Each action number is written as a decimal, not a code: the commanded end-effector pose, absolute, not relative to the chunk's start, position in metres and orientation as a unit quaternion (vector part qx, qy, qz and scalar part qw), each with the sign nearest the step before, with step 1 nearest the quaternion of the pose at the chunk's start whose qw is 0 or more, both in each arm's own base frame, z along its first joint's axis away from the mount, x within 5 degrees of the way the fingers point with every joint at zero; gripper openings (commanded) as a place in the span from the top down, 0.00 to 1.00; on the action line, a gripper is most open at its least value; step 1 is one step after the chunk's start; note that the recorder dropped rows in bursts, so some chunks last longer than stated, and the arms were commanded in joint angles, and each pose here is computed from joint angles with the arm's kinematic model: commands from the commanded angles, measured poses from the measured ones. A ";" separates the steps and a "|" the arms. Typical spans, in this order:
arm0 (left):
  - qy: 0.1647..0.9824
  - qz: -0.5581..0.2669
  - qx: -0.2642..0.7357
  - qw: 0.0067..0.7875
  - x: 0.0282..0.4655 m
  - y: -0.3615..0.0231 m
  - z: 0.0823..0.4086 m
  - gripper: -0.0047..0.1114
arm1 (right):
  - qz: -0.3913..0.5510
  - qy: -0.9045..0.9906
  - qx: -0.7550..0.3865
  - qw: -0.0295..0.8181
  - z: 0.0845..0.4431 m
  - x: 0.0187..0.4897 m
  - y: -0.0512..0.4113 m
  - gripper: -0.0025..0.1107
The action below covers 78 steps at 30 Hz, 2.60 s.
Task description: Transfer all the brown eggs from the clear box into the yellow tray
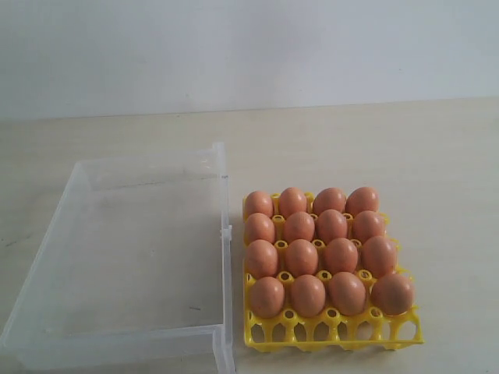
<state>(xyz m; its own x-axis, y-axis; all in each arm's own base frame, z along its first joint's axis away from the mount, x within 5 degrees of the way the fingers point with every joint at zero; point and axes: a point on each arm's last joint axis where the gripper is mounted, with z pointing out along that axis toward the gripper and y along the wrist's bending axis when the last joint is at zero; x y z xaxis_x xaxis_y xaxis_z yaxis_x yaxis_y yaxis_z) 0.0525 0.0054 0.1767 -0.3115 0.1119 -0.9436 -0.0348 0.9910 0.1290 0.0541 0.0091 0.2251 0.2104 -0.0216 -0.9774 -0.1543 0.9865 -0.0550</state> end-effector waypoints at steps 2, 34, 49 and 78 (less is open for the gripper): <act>0.802 0.059 0.024 0.594 0.052 0.005 0.179 0.96 | 0.043 0.628 -0.067 0.774 0.224 0.054 0.009 0.98; 0.802 0.059 0.024 0.594 0.052 0.005 0.179 0.96 | 0.093 0.697 -0.023 0.710 0.208 0.056 0.009 0.98; 0.802 0.059 0.024 0.594 0.052 0.005 0.179 0.96 | 0.056 0.694 -0.059 0.715 0.208 0.056 0.009 0.98; 0.802 0.059 0.024 0.594 0.052 0.005 0.179 0.96 | 0.031 0.696 -0.035 0.717 0.208 0.056 0.005 0.98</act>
